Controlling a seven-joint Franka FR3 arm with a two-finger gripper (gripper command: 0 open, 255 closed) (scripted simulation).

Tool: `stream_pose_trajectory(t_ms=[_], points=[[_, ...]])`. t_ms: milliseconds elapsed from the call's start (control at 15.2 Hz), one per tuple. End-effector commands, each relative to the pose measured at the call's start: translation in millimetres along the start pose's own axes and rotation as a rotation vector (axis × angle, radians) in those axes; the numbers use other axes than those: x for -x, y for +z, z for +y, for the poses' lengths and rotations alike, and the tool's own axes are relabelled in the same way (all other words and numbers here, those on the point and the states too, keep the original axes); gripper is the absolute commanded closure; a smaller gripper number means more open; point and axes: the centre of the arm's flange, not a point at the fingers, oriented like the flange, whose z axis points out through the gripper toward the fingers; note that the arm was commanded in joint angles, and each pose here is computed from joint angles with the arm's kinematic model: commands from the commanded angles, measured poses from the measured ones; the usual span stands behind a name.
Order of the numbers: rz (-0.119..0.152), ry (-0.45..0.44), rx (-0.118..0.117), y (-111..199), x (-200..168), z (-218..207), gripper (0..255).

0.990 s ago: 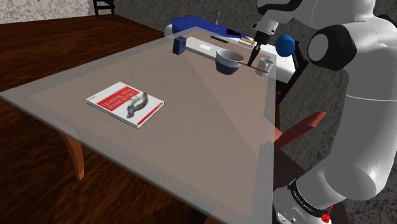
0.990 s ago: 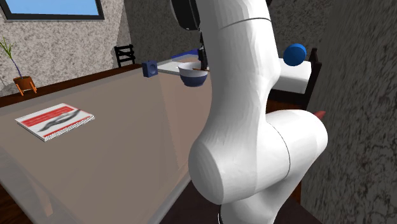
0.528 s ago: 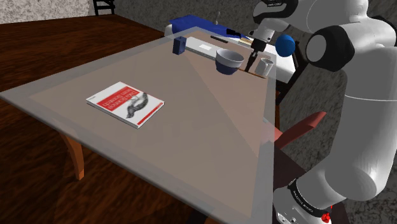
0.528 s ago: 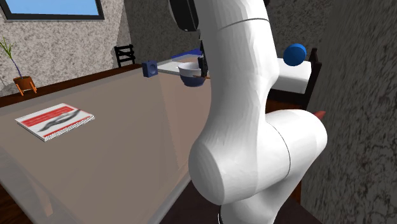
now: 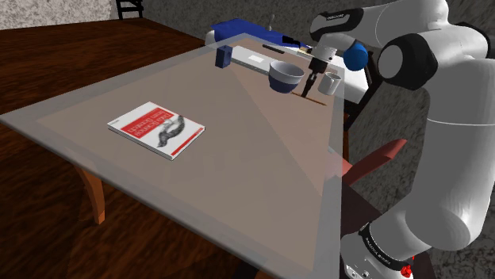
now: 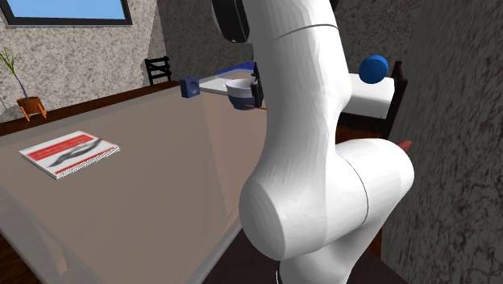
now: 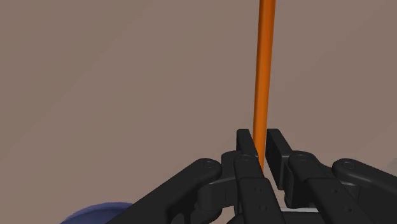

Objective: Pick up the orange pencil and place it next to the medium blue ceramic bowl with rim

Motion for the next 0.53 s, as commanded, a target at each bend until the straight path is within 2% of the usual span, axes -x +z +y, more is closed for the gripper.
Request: stream_pose_trajectory(t_ms=[0, 330, 462], points=[[0.0, 0.0, 0.0, 10, 0, 2, 255], [0.0, 0.0, 0.0, 36, 0, 9, 255], [0.0, 0.0, 0.0, 37, 1, 9, 255]])
